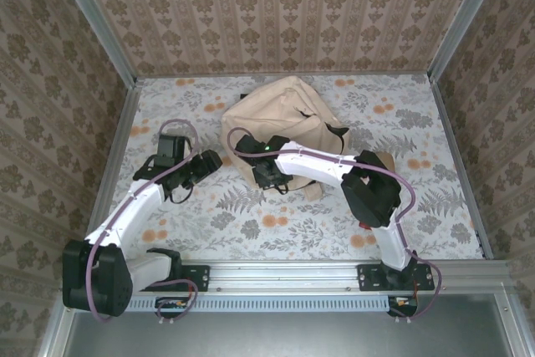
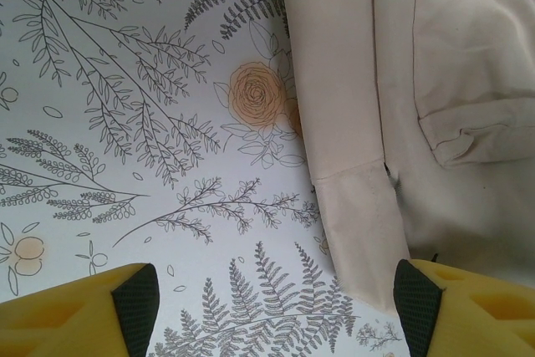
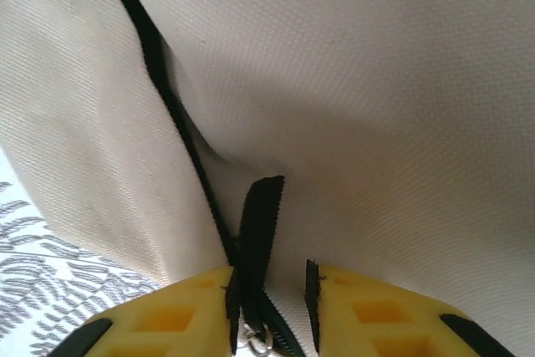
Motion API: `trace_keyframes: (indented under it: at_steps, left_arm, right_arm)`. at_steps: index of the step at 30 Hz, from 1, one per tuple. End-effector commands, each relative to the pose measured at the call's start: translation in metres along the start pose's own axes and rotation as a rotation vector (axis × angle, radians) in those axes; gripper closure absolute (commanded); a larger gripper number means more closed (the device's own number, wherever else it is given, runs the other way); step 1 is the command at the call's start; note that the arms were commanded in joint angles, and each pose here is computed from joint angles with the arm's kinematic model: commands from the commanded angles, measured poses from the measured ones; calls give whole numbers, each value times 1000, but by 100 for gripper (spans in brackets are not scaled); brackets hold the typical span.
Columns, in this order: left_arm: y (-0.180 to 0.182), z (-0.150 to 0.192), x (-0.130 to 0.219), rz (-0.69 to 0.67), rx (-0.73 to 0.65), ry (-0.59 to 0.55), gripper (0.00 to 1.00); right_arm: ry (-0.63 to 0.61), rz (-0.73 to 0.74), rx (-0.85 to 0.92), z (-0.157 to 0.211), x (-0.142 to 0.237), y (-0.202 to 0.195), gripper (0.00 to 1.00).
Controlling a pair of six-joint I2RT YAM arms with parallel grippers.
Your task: Pack books, pencil case, and school supplies into a backpack
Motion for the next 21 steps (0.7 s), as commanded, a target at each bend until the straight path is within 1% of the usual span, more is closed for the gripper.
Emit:
trace_keyframes:
  at_steps: [1, 5, 6, 9, 12, 14, 18, 21]
  left_arm:
    - [2, 1, -1, 11, 26, 12, 23]
    - [1, 1, -2, 17, 31, 14, 23]
    - [1, 1, -2, 19, 31, 15, 23]
    - [0, 2, -3, 25, 31, 20, 23]
    - [-1, 1, -4, 29, 32, 23, 23]
    - [-2, 2, -5, 32, 32, 27, 23]
    - [-4, 2, -7, 39, 31, 33, 23]
    - [-8, 2, -10, 49, 29, 42, 23]
  right_arm:
    - [9, 74, -5, -2, -4, -5, 79]
    - [16, 79, 4, -2, -8, -4, 82]
    - [16, 78, 5, -2, -9, -3, 81]
    - [24, 57, 6, -4, -12, 0, 70]
    - [31, 38, -1, -5, -14, 2, 66]
    - [33, 30, -7, -6, -16, 2, 68]
    - [28, 29, -17, -7, -15, 0, 79]
    - [4, 16, -24, -9, -8, -1, 88]
Point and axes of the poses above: each hand's point on the last joint's axis, 136 mm out from that joint toward the fingers, its own x axis back along the fingers, its own y axis along the line the jaws close on, z = x × y, the point moved 10 cm from there along x, back along the fingers
